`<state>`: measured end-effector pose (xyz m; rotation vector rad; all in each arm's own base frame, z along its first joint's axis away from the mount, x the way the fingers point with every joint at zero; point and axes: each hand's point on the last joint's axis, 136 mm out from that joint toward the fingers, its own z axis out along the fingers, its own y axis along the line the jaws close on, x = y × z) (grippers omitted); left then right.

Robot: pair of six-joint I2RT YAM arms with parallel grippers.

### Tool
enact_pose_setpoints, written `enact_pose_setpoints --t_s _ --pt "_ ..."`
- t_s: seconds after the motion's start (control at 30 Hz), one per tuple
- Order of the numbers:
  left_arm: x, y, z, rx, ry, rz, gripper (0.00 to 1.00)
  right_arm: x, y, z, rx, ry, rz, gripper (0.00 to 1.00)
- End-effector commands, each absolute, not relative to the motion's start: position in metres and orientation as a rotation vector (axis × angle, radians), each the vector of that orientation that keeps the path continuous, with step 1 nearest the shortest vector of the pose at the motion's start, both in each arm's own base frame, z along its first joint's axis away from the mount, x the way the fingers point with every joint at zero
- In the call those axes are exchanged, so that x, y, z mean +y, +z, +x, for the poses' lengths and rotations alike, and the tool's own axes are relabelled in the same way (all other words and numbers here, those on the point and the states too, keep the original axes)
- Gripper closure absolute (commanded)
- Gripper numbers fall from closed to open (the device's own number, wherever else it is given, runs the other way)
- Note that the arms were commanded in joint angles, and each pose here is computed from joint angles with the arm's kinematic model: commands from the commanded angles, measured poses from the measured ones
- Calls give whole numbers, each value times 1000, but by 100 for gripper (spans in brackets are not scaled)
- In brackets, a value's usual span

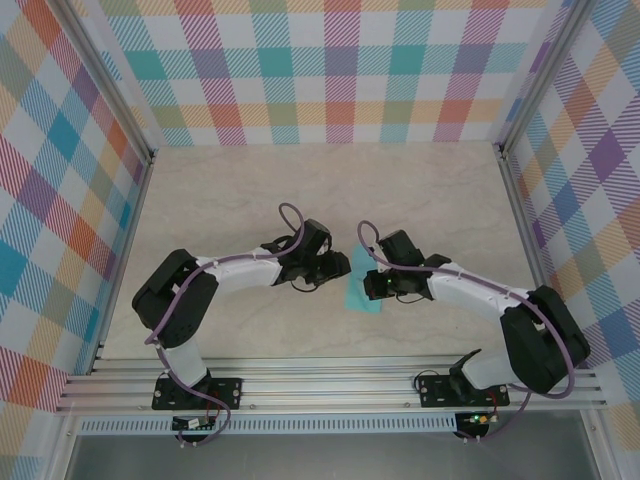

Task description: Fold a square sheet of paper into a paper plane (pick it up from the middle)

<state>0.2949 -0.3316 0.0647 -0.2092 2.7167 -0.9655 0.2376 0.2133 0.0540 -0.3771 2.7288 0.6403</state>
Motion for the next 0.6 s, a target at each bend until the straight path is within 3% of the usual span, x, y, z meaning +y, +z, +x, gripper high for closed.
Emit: enact_pose_setpoints --t_s 0.0,0.57 --pt "-328 77 294 2684 -994 -176 56 217 52 238 2756 703 -397 97" --pt "-349 73 279 2707 -1035 -47 60 203 41 260 2812 636 -389 94"
